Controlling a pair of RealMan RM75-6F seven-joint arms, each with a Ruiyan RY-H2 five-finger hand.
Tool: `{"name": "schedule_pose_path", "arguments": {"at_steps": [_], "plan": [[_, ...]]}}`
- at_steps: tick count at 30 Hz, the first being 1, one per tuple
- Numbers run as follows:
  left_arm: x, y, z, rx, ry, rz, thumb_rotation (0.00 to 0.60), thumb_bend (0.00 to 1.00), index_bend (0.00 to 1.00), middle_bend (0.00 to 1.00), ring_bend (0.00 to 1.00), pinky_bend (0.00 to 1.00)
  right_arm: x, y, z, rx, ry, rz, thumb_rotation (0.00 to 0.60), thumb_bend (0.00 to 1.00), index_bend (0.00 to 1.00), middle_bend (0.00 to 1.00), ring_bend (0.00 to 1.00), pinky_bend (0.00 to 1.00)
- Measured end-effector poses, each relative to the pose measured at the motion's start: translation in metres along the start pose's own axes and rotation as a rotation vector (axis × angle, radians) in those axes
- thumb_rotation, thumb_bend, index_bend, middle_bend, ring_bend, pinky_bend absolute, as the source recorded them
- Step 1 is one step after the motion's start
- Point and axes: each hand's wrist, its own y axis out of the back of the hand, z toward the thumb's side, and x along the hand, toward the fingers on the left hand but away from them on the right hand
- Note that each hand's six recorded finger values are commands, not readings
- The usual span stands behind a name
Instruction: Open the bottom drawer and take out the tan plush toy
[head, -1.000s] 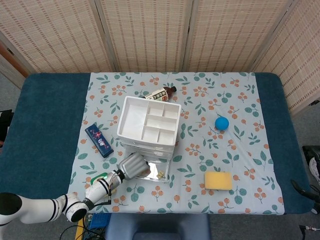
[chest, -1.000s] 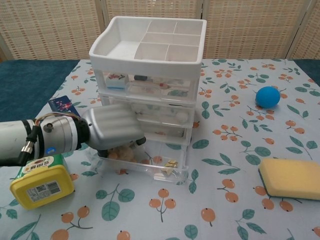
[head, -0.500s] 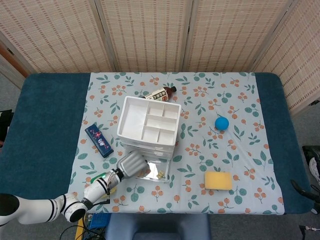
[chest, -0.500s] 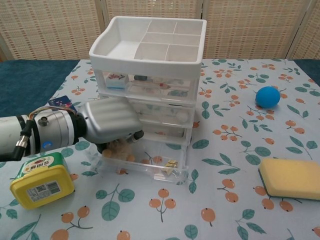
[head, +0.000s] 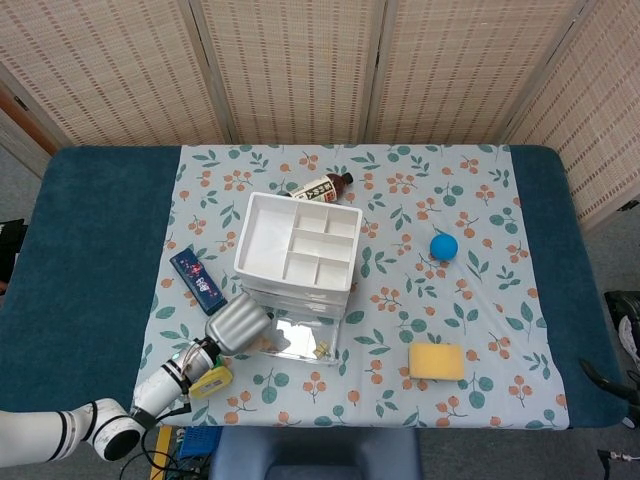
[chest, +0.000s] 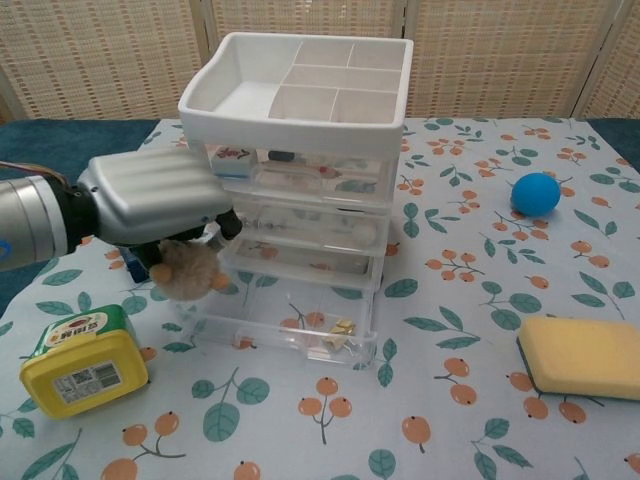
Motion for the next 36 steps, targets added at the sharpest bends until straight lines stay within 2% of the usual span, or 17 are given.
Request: {"name": "schedule_pose_path", "arguments": {"at_steps": [8,16,19,22,25,27,31,36], "plan": [[-0.036,-0.013,-0.054,-0.055,0.176,-0.054,0.6,0.2,0.61,0.99,1.0,1.0,-0.002,-0.002,0.004,-0.003,0.015,0.006,0.6,0.21,0.0,0.07,0.0,0.0],[-0.043,-0.037,-0.078,-0.099,0.263,-0.12,0.6,0.2,0.56,0.99,1.0,1.0,-0.003,-0.004,0.008,-0.003,0.026,0.009,0.6,0.21,0.0,0.07,0.0,0.0],[-0.041,-0.046,-0.079,-0.092,0.276,-0.142,0.6,0.2,0.48,0.99,1.0,1.0,-0.003,-0.003,0.01,0.0,0.029,0.006,0.6,0.21,0.0,0.07,0.0,0.0],[-0.04,-0.052,-0.08,-0.094,0.295,-0.164,0.6,0.2,0.27,0.97,1.0,1.0,-0.003,-0.002,0.01,0.001,0.028,0.004,0.6,0.21,0.0,0.07,0.0,0.0],[-0.042,-0.057,-0.082,-0.128,0.323,-0.187,0.6,0.2,0.12,0.95,1.0,1.0,-0.003,-0.001,0.009,0.002,0.024,0.004,0.6,0.21,0.0,0.07,0.0,0.0],[-0.044,-0.06,-0.085,-0.151,0.349,-0.196,0.6,0.2,0.06,0.92,0.98,1.0,-0.003,-0.001,0.008,0.004,0.024,0.007,0.6,0.21,0.0,0.07,0.0,0.0],[-0.053,-0.061,-0.092,-0.198,0.416,-0.182,0.6,0.2,0.03,0.85,0.9,1.0,-0.003,-0.002,0.008,0.009,0.023,0.016,0.6,0.21,0.0,0.07,0.0,0.0],[-0.072,-0.057,-0.106,-0.279,0.538,-0.119,0.6,0.2,0.03,0.75,0.75,1.0,-0.003,-0.001,0.007,0.01,0.024,0.033,0.6,0.21,0.0,0.07,0.0,0.0]]}}
